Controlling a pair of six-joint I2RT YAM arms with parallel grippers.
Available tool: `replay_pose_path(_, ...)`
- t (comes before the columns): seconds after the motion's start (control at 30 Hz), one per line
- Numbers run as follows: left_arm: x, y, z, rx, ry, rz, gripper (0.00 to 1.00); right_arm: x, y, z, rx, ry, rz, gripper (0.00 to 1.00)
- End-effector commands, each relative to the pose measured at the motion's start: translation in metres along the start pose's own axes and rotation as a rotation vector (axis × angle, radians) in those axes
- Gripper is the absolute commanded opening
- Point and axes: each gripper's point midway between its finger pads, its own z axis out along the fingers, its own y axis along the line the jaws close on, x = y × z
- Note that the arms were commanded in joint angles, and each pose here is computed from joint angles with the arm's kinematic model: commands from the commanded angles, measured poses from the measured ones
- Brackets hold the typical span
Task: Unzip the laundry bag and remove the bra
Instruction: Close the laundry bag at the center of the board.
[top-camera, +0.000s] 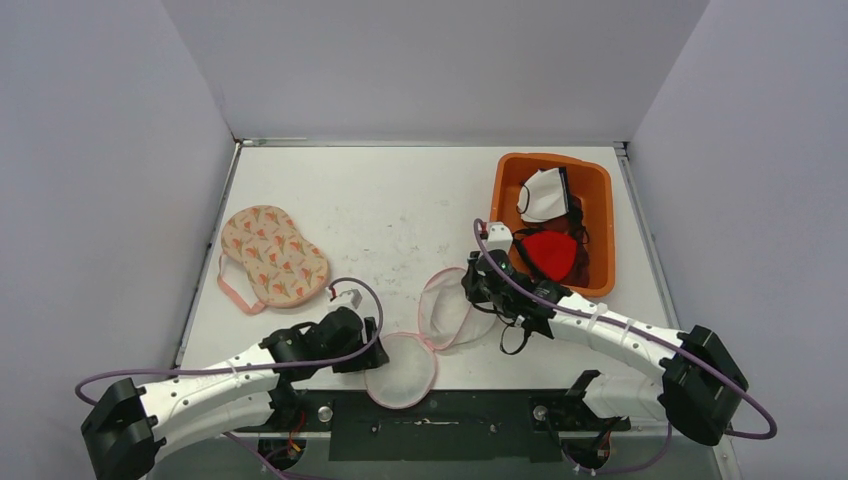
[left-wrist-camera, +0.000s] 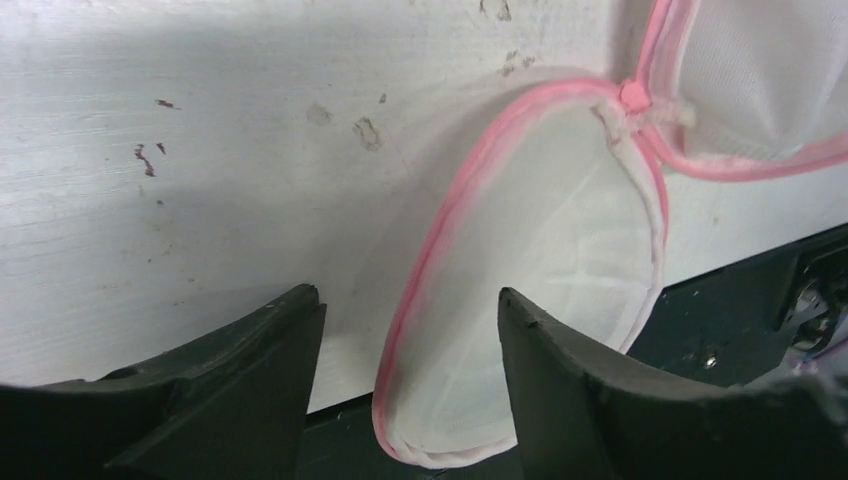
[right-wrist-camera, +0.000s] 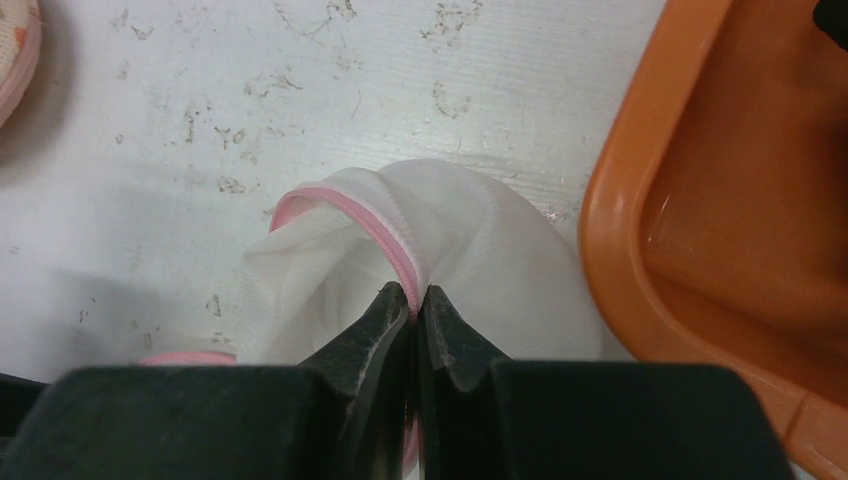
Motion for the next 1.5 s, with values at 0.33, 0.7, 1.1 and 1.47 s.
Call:
replay_pose_path(0.33, -0.035, -0.023, -0.023, 0.006, -0.104, 0.086, 0.0, -0.022, 0.032, -0.014, -0.198, -0.146, 0.145, 0.05)
replay_pose_path(0.7, -0.186, -0.068, -0.163, -0.228, -0.385, 0.38, 0.0, -0.056, 0.058, -0.031, -0.13, -0.299, 0.258, 0.05)
replay_pose_path(1.1, -0.166, -0.035, -0.116, -0.423, -0.137, 0.579, 0.0, -0.003, 0.041, -0.012, -0.055, -0.191, 0.177, 0.17)
replay_pose_path(1.47, -0.159, -0.041, -0.096, -0.387, -0.079, 0.619, 0.0, -0.009, 0.043, -0.017, -0.055, -0.162, 0.036, 0.65)
